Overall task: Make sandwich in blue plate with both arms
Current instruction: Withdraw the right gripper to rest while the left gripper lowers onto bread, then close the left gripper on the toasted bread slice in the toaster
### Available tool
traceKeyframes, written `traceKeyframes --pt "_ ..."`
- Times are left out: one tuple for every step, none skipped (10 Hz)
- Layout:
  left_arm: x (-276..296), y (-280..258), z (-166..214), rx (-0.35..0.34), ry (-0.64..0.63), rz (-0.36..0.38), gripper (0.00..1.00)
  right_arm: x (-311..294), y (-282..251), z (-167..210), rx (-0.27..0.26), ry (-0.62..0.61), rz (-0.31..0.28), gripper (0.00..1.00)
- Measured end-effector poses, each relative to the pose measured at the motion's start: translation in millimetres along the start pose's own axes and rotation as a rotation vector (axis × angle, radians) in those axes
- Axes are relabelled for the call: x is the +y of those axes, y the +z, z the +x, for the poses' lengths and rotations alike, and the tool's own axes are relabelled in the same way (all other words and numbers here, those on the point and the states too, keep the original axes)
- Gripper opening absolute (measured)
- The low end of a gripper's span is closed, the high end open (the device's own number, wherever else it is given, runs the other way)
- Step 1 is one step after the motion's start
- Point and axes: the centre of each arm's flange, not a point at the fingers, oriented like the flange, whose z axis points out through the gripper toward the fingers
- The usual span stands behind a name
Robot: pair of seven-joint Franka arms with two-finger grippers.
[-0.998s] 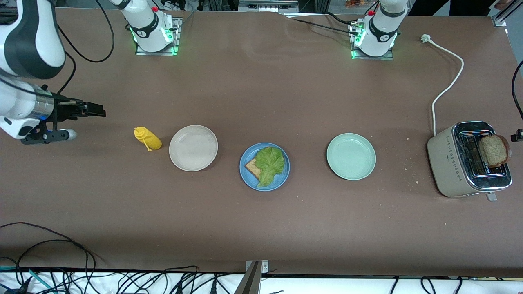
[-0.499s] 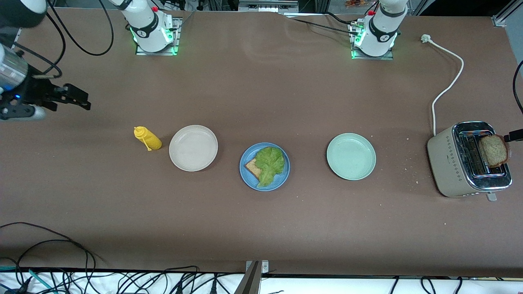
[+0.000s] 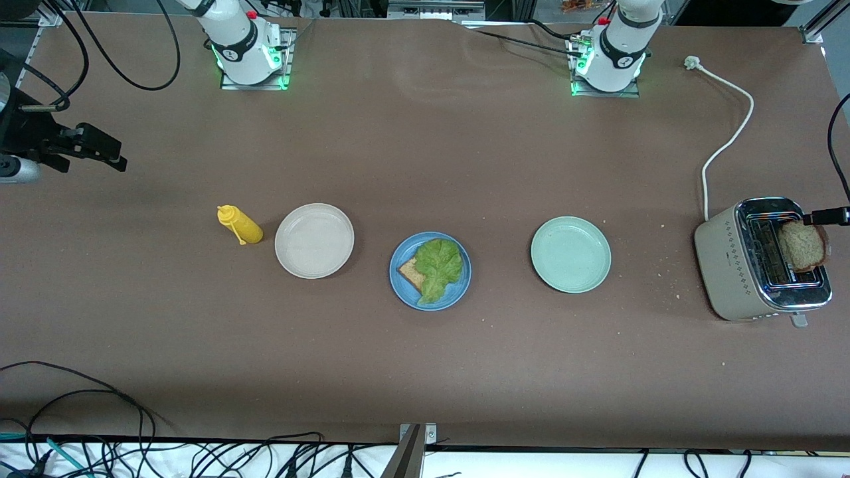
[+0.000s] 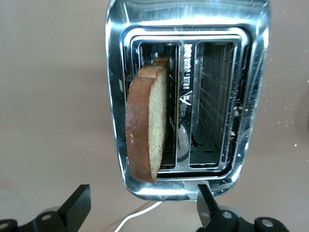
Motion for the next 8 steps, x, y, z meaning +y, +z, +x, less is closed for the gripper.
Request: traceKeyframes --pt "-2.3 11.1 3.3 -0.016 0.0 -0.01 0.96 0.0 1.2 -0.6 -0.009 0.0 0.0 1.0" --pt "-2.7 21.2 7.1 -0.03 0.003 -0.018 0.95 0.2 1.5 -0.8 -0.011 0.002 0.0 1.0" --pt "-2.6 30.4 10.7 -0.042 0.006 -0.026 0.93 1.2 2.0 -0.6 -0.013 0.005 -0.001 1.0" --pt "-0.9 35.4 13.5 -0.047 0.011 -0.031 0.93 4.2 2.7 -0.2 -0.014 0.01 -0.001 1.0" --pt "2.5 37.1 15.6 -0.049 0.018 -0.032 0.91 8.9 3.3 0.0 -0.016 0.019 -0.002 1.0" --pt "5.6 36.7 16.9 -0.048 0.023 -0.031 0.87 14.5 3.3 -2.1 -0.032 0.029 -0.002 1.0" --pt "7.0 35.9 17.6 -0.047 0.025 -0.03 0.87 22.9 0.2 -3.6 -0.036 0.043 -0.002 1.0" --pt "7.1 35.1 17.7 -0.045 0.034 -0.029 0.77 30.6 -3.2 -4.5 -0.034 0.057 -0.002 1.0"
